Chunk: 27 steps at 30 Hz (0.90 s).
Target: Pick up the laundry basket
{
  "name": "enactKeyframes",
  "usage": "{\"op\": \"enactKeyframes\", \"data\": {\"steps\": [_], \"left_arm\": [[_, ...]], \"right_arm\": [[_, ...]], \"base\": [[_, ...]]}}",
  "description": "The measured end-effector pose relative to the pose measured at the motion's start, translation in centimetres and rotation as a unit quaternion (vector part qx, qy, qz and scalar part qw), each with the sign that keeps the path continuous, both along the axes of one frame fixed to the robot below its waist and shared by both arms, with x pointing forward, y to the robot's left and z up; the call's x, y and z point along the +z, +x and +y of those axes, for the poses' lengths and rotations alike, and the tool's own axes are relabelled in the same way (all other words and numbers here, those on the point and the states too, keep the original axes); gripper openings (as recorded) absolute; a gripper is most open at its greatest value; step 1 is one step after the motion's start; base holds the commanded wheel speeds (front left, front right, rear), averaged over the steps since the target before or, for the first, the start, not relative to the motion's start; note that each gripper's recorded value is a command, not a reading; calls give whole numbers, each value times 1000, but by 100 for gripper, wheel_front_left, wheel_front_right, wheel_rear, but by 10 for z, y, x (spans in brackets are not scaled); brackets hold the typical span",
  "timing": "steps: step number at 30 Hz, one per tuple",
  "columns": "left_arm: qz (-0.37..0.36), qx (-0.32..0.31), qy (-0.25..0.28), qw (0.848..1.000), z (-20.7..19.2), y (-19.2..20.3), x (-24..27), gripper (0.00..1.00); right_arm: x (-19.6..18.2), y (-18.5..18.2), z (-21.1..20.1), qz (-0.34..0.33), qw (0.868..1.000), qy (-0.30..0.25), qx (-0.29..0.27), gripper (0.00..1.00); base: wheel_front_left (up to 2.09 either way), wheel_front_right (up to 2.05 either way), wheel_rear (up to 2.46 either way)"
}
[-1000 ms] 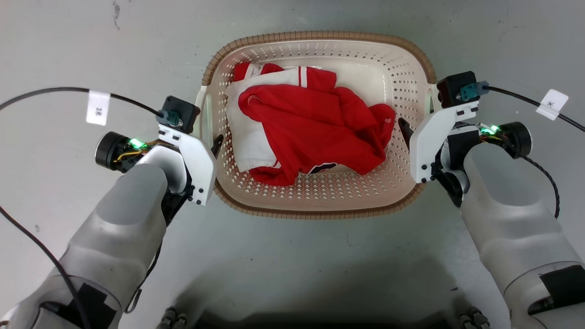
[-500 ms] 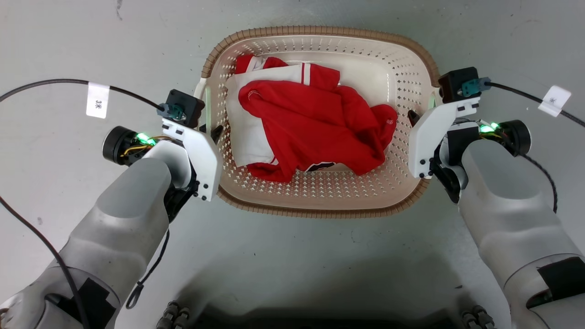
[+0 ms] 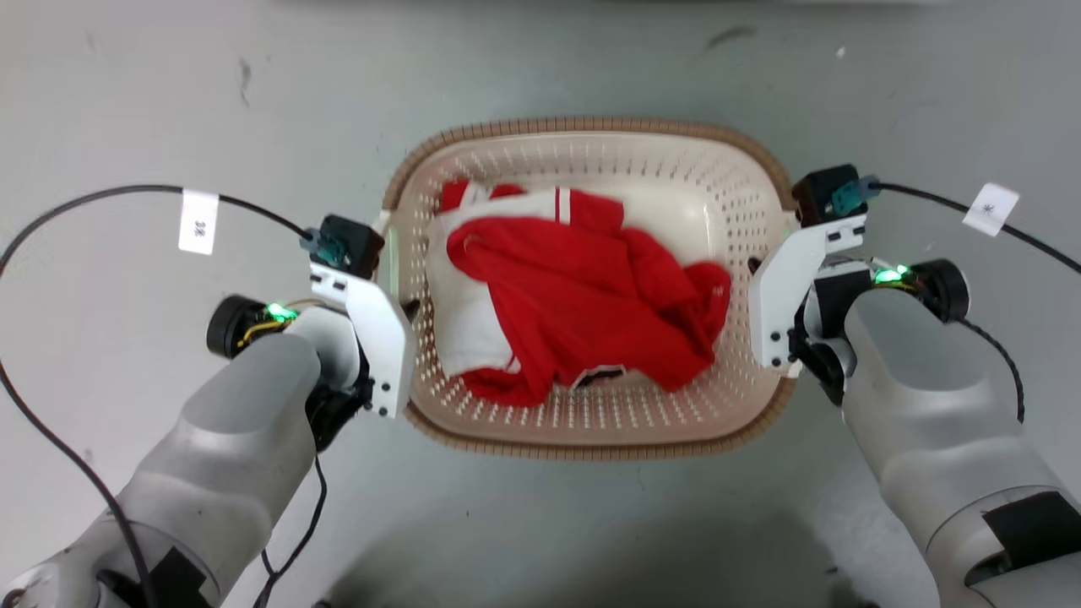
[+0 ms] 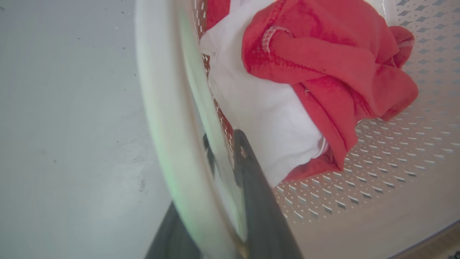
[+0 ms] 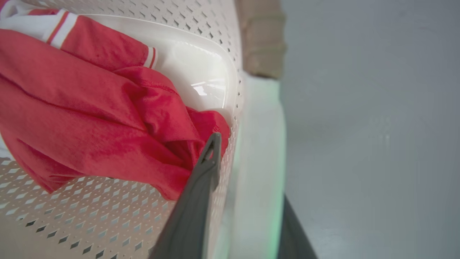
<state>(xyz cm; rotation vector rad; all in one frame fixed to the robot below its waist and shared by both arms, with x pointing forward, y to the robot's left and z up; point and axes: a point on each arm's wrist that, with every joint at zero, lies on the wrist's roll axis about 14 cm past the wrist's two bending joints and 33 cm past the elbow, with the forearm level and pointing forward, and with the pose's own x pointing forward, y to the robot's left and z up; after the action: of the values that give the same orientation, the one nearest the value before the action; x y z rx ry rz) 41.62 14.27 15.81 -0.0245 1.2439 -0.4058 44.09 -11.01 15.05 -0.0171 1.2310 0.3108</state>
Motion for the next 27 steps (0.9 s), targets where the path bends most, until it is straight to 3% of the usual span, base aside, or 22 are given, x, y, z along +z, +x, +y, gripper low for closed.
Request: {"op": "enactKeyframes", "data": {"steps": [10, 18, 27], "left_arm": [[37, 2, -18, 999, -8, -23, 54, 0], [49, -13, -19, 999, -4, -43, 103, 0], [22, -39, -10, 999, 2, -58, 170, 0]], "right_arm": [[57, -20, -14, 48, 998, -37, 14, 0], [102, -61, -16, 104, 993, -48, 20, 0], [165, -79, -9, 70, 997, -30, 13, 0]], "base": [[0, 0, 0], [0, 0, 0], [0, 0, 0]]}}
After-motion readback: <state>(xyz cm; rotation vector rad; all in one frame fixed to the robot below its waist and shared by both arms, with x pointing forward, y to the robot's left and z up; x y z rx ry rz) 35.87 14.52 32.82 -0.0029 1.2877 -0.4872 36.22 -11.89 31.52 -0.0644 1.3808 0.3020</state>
